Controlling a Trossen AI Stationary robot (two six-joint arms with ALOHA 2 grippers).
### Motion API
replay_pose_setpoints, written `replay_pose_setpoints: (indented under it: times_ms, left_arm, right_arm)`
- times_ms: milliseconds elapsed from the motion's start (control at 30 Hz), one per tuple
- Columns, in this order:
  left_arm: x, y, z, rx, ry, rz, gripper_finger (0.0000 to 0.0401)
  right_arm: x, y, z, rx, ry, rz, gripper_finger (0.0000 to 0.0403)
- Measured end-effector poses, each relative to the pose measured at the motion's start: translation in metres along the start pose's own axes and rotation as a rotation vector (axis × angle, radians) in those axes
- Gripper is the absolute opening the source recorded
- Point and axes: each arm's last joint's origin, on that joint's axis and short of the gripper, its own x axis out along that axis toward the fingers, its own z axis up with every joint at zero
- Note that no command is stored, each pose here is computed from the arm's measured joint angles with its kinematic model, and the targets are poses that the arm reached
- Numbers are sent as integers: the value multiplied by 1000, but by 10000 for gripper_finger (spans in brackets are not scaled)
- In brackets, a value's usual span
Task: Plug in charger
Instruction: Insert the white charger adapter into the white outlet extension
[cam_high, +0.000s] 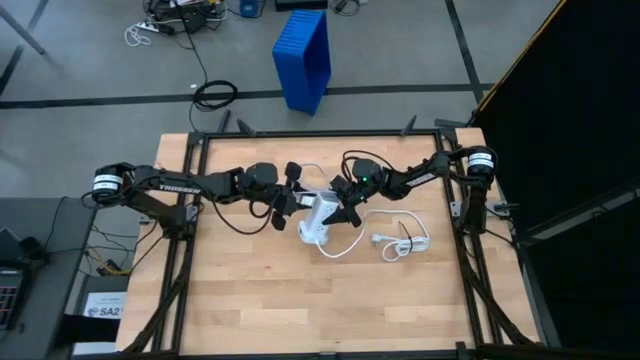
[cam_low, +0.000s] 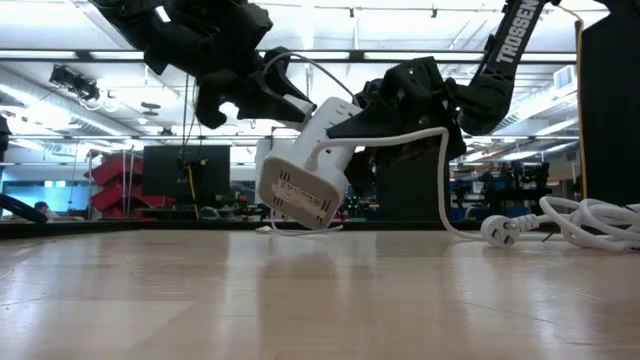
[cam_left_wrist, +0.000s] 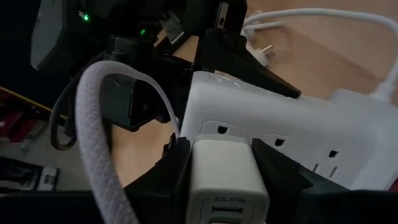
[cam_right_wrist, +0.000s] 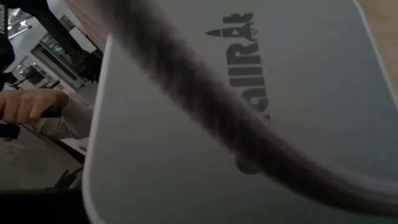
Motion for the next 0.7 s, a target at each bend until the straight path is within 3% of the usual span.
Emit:
replay_pose_setpoints:
  times_ms: [200, 500, 700]
  left_arm:
    - [7, 0, -3, 135, 19, 25, 120]
    - [28, -4, -10, 246, 29, 69, 120]
    - [37, -8, -12, 316, -1, 71, 120]
  right_arm:
    - [-12, -4, 5, 12, 35, -50, 260]
    - [-23, 20, 16, -156, 248, -300, 260]
    - [-18, 31, 15, -269, 323, -351, 260]
